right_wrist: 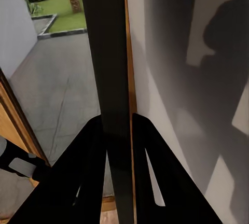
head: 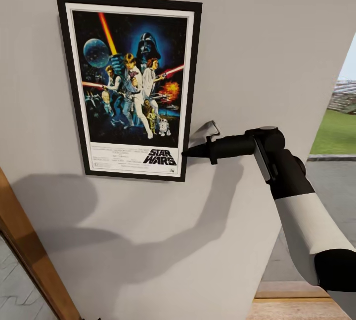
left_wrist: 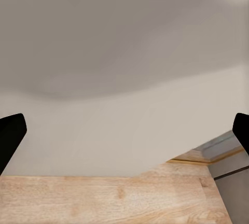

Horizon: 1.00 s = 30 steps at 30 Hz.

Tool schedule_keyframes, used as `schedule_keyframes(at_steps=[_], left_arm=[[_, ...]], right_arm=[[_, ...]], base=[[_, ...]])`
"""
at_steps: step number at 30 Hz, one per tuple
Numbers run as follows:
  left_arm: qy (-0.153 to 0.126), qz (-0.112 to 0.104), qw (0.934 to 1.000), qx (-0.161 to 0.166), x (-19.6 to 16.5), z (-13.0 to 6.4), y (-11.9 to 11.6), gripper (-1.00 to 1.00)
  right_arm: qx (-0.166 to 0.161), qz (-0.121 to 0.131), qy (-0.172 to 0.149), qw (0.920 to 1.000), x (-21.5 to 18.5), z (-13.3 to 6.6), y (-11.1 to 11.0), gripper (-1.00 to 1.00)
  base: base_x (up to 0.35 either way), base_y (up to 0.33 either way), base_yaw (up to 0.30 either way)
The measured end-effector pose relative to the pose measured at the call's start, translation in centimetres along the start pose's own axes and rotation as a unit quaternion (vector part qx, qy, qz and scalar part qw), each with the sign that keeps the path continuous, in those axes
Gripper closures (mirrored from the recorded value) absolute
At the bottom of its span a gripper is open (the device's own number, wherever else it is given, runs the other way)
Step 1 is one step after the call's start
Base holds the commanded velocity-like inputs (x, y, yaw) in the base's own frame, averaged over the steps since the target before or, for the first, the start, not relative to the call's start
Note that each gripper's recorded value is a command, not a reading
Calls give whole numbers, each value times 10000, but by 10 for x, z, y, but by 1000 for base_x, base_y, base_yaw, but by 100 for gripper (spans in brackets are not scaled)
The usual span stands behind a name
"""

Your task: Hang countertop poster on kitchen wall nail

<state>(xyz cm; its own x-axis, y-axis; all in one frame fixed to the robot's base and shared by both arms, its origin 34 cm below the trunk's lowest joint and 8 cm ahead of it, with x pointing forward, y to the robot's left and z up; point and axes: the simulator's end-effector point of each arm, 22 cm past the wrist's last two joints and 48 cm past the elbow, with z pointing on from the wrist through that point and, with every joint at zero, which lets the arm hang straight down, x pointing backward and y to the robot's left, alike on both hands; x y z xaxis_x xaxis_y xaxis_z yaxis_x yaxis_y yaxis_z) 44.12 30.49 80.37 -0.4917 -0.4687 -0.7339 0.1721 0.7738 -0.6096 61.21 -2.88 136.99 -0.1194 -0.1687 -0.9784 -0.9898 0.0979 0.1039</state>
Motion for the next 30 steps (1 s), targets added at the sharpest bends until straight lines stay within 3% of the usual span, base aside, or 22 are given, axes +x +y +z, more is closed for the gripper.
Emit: schedule_keyframes(at_steps=[9, 14, 30], left_arm=[[0, -1, 10000, 0, 0, 0, 0, -100], [55, -112, 9999, -8, 3, -3, 2, -100], [54, -115, 9999, -2, 3, -3, 1, -100]], right_arm=[[-7, 12, -1, 10000, 0, 0, 0, 100], [-110, 25, -192, 9998, -8, -1, 2, 100], [-86, -20, -175, 9998, -7, -1, 2, 100]], base=[[0, 0, 0], [0, 0, 0], [0, 0, 0]])
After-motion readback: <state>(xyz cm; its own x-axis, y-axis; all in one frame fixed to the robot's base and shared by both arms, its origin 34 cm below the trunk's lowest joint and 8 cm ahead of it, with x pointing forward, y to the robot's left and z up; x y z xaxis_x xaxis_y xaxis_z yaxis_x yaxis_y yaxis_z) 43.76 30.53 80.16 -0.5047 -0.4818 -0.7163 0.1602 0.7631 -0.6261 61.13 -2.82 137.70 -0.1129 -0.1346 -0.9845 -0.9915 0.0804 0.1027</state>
